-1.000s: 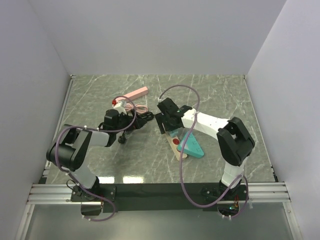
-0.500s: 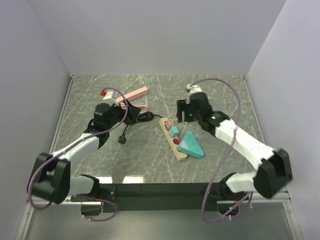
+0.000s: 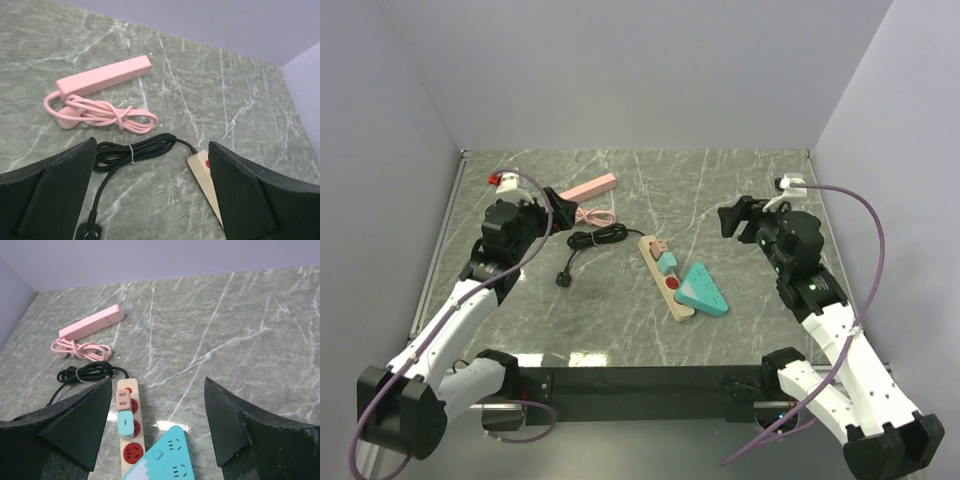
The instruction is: Insert the plug
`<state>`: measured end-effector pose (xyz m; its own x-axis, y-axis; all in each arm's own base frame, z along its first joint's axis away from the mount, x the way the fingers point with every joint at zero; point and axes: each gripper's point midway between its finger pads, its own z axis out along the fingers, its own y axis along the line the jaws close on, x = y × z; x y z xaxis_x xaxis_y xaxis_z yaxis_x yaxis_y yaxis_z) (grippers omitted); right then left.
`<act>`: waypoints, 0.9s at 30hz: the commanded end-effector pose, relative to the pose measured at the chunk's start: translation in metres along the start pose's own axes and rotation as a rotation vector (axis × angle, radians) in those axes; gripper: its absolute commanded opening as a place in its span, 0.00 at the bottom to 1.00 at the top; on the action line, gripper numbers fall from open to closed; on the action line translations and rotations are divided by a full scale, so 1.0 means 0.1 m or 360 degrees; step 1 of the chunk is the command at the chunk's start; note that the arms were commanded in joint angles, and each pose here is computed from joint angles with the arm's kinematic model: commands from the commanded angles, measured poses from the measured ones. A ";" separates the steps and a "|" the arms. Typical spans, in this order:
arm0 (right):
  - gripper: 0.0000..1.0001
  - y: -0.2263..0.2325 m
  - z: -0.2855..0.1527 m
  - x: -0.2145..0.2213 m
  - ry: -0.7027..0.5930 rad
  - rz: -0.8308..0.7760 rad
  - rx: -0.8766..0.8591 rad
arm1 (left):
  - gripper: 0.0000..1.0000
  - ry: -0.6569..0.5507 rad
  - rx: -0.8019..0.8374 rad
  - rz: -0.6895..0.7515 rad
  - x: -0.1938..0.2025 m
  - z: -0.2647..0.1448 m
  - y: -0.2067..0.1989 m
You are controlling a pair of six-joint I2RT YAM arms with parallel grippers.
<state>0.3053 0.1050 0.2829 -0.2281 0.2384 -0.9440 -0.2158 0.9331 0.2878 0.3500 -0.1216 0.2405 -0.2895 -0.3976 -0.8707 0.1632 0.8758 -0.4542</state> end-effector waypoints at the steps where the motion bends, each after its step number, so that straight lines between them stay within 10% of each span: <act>1: 0.81 0.00 -0.05 -0.09 -0.0085 0.0018 -0.0049 | 0.99 -0.0092 -0.0090 0.0027 -0.24 -0.15 0.04; 27: 0.84 -0.13 -0.15 -0.10 -0.0155 0.0028 -0.0005 | 1.00 -0.0194 -0.0082 0.0132 -0.43 -0.46 0.01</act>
<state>0.2957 0.0882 0.2784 -0.1928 0.2654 -0.9447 -0.2057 0.9304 0.3033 0.3216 -0.0938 0.2696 -0.2089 -0.3619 -0.9085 0.1130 0.9138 -0.3900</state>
